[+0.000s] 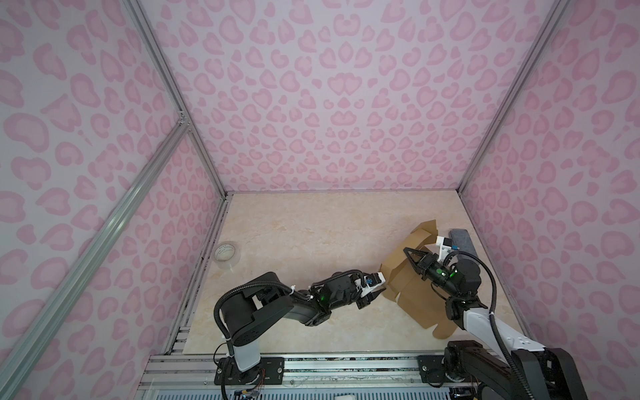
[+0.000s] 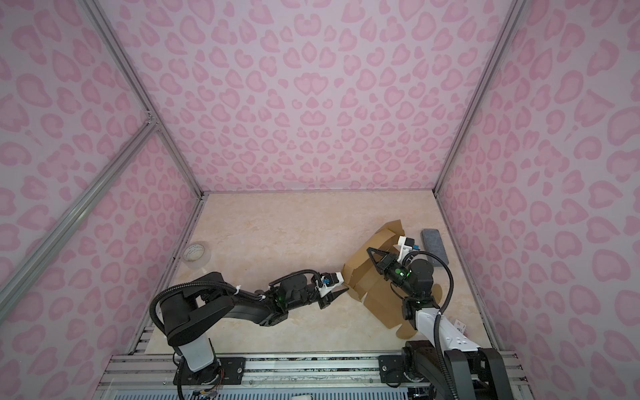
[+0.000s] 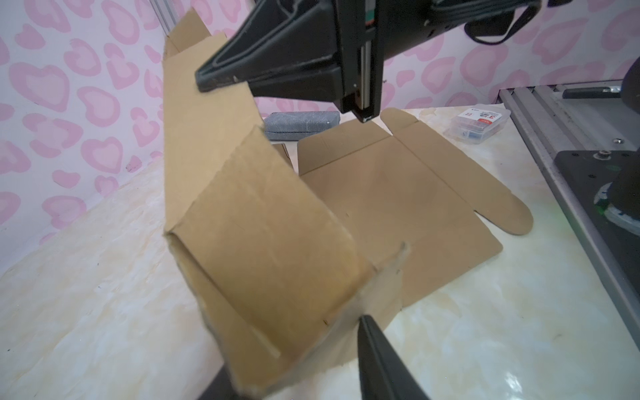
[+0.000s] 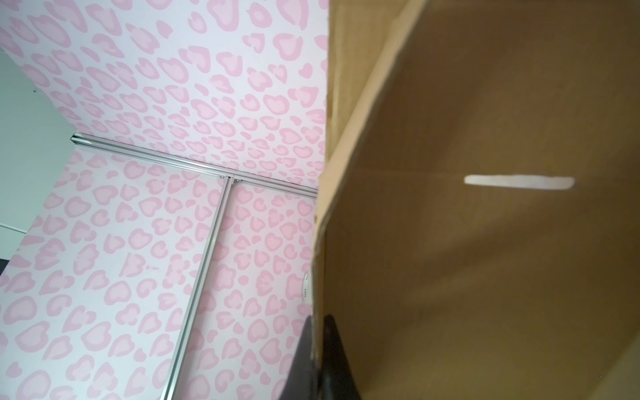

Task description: Fold the paper box

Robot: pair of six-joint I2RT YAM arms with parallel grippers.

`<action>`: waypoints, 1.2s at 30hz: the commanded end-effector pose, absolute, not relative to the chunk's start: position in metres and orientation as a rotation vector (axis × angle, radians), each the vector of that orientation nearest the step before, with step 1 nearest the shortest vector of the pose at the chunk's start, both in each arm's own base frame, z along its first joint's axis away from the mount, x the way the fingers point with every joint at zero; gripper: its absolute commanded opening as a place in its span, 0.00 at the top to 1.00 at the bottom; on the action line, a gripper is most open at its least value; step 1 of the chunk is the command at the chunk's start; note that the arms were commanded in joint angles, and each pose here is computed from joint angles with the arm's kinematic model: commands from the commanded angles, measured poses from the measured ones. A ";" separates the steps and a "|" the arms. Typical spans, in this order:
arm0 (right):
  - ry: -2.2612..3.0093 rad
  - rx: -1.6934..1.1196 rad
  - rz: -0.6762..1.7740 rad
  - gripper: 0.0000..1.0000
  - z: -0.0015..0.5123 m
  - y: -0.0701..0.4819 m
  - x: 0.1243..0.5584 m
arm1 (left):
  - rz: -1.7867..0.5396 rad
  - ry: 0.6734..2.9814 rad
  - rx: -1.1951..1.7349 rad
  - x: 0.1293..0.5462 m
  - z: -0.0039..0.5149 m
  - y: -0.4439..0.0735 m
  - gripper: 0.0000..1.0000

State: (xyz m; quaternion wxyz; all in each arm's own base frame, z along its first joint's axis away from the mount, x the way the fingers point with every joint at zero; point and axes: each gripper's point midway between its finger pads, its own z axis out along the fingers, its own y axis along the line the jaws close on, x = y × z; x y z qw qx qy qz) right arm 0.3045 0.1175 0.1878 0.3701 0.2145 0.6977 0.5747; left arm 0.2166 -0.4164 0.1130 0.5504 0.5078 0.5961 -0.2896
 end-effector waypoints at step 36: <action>1.771 0.573 1.635 1.00 0.181 0.153 0.348 | -0.226 1.434 1.098 0.277 0.101 -0.356 0.55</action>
